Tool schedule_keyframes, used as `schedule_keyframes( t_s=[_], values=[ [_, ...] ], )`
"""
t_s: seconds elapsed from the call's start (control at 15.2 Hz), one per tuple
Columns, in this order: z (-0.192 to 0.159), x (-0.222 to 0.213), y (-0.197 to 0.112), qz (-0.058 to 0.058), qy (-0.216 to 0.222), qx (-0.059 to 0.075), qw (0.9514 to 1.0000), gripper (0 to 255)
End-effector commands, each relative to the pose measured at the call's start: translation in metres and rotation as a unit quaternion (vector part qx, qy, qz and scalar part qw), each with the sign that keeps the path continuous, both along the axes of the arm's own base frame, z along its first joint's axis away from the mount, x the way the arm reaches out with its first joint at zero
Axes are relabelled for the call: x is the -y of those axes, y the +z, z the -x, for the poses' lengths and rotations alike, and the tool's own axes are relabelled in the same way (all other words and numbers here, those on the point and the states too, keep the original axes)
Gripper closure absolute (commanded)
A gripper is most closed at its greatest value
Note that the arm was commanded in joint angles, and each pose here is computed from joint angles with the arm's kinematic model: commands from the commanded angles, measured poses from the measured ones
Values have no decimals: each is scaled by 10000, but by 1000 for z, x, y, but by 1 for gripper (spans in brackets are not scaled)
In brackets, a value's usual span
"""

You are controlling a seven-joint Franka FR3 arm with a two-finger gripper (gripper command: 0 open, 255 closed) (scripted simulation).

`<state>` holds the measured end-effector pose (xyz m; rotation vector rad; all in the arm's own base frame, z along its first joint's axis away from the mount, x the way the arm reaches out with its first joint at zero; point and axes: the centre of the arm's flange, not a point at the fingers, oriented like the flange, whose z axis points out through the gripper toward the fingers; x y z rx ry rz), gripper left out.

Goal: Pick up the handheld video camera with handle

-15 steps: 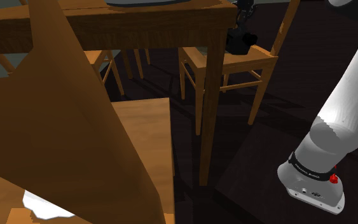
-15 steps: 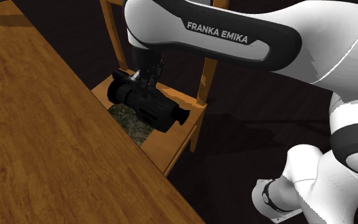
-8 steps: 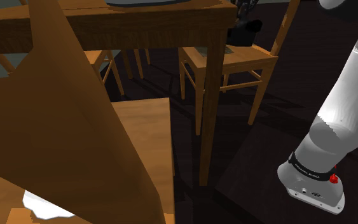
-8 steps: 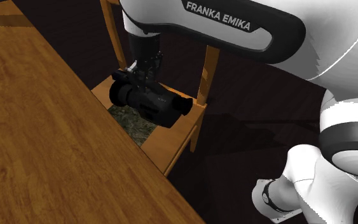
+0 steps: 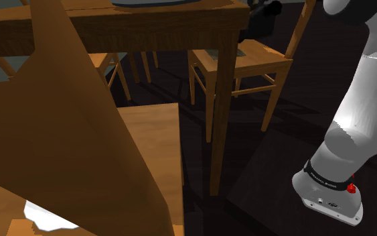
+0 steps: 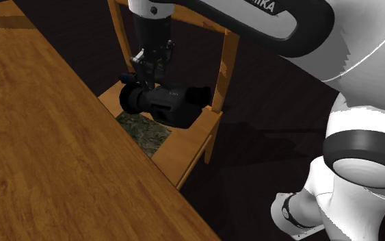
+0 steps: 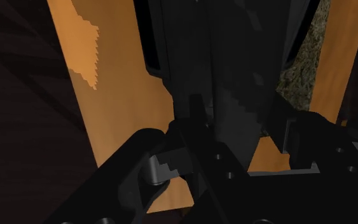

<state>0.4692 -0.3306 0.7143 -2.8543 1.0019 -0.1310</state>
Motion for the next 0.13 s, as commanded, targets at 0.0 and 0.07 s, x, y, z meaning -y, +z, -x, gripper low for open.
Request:
schedule_keyframes(
  t_s=[0.0,0.07],
  values=[
    [-1,0,8,6,2,12,10000,255],
    [-1,0,8,6,2,12,10000,255]
  ],
)
